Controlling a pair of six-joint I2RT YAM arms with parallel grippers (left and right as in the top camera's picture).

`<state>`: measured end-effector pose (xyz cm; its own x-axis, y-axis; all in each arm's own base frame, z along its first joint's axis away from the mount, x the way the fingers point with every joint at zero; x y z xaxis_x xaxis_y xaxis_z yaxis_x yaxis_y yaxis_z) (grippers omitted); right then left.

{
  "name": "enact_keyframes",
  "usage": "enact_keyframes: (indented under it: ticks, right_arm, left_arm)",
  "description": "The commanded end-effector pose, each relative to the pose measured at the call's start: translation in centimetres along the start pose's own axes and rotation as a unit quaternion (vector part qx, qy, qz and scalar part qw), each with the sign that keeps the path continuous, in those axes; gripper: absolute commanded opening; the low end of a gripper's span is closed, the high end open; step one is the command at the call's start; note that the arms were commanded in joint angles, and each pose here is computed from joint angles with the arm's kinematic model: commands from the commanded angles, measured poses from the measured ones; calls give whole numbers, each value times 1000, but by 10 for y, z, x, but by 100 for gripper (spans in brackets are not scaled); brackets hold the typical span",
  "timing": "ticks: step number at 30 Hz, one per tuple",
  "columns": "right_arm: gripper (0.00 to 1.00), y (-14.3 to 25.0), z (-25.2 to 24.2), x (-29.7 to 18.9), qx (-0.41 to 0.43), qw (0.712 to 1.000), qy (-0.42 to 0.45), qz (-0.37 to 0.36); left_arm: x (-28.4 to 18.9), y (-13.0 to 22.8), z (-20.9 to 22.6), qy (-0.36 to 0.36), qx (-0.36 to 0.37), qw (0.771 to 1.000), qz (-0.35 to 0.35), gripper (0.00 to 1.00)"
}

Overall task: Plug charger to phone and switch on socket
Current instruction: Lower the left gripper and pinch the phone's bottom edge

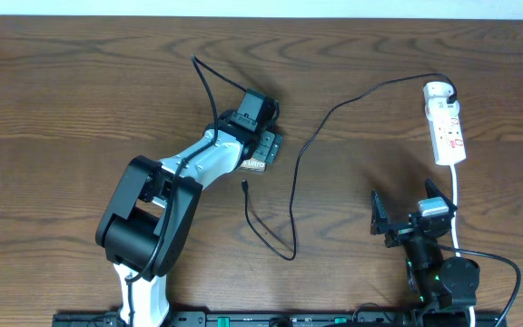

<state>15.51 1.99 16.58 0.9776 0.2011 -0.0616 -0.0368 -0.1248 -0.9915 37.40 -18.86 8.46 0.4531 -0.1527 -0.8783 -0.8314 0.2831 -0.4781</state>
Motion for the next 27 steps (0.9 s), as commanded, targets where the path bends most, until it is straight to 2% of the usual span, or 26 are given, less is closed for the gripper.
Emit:
enact_keyframes:
  ticks: [1, 16, 24, 27]
  right_arm:
    - [99, 0, -1, 0, -1, 1000, 3, 0]
    - [99, 1, -1, 0, -1, 1000, 3, 0]
    - [99, 1, -1, 0, 0, 1000, 3, 0]
    - [99, 0, -1, 0, -1, 1000, 3, 0]
  left_arm:
    - [6, 3, 2, -15, -5, 1000, 13, 87]
    - [22, 31, 5, -27, -4, 995, 92, 86]
    - [21, 34, 5, -28, -3, 994, 101, 75]
    - [21, 35, 6, -29, -3, 994, 104, 74]
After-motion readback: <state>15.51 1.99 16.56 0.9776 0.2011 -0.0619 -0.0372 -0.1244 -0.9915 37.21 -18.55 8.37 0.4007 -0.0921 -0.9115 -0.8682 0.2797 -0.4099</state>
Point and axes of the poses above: each gripper's point midway between its finger pads, its own x axis out along the fingers, its own z axis along the line the jaws close on, y = z × x, the point moved 9 cm from there along -x, back along the fingers, and after that the axes turned 5 degrees about -x, right-handed, at the moved point
